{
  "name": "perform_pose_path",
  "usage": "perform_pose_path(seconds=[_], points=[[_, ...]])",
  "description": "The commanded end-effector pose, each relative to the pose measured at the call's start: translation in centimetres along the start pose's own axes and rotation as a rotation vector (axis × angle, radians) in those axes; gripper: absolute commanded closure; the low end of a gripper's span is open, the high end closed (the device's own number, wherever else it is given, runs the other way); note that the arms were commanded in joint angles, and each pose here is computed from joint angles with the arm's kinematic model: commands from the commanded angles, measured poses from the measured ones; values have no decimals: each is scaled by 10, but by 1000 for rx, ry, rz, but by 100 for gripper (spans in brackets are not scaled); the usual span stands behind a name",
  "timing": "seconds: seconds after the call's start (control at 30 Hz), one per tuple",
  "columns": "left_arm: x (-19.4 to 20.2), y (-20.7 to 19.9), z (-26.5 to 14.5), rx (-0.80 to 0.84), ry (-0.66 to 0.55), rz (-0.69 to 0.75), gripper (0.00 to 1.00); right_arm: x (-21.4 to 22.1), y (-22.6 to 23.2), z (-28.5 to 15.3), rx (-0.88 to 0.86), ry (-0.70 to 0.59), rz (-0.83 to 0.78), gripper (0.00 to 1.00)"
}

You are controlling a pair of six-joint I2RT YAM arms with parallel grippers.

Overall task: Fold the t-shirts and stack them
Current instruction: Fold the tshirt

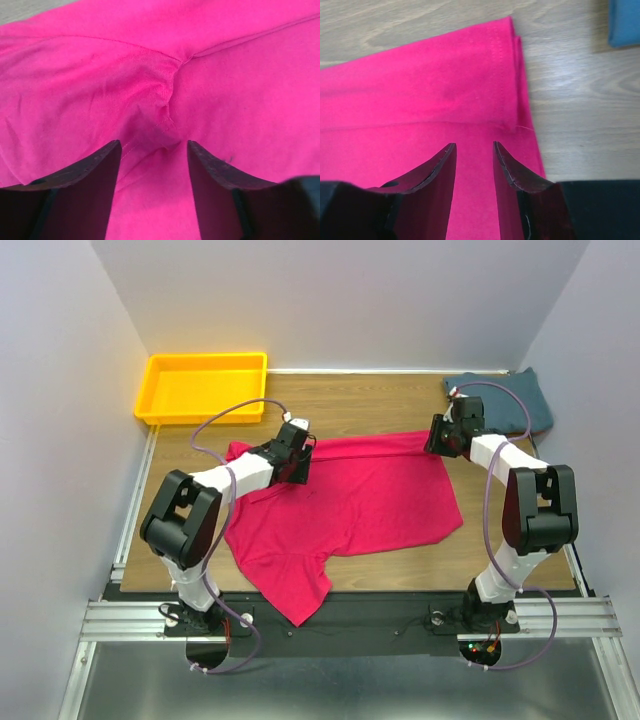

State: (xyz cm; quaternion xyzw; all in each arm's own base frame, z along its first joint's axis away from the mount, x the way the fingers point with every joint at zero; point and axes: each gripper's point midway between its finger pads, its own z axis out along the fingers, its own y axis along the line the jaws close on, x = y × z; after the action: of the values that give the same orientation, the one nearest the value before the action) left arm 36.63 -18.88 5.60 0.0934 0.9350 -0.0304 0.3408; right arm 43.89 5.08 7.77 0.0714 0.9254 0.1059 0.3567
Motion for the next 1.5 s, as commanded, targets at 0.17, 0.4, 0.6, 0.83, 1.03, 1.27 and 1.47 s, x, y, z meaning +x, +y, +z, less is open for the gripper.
perform_pose_path(seconds=[0.17,0.4,0.6,0.83,1.03,1.27,1.47], points=[[-18,6,0,-123,-36,82,48,-33,-9,3,85,-79,-32,59],[-15,5,2,-136,-28,115,59,-34,-7,7,78,-76,-19,59],[-12,-4,7,-110,-23,121,59,-32,-7,8,77,-71,-14,59],[-18,-11,9,-96,-34,117,60,-28,-7,10,76,-59,-7,59],[-26,-13,-1,-100,-54,137,84,-29,-7,10,77,-60,-9,59],[-22,-14,-16,-80,-32,144,100,-34,-4,10,63,-68,0,59],[-3,-12,-27,-66,35,154,100,-44,1,8,46,-89,-16,59]])
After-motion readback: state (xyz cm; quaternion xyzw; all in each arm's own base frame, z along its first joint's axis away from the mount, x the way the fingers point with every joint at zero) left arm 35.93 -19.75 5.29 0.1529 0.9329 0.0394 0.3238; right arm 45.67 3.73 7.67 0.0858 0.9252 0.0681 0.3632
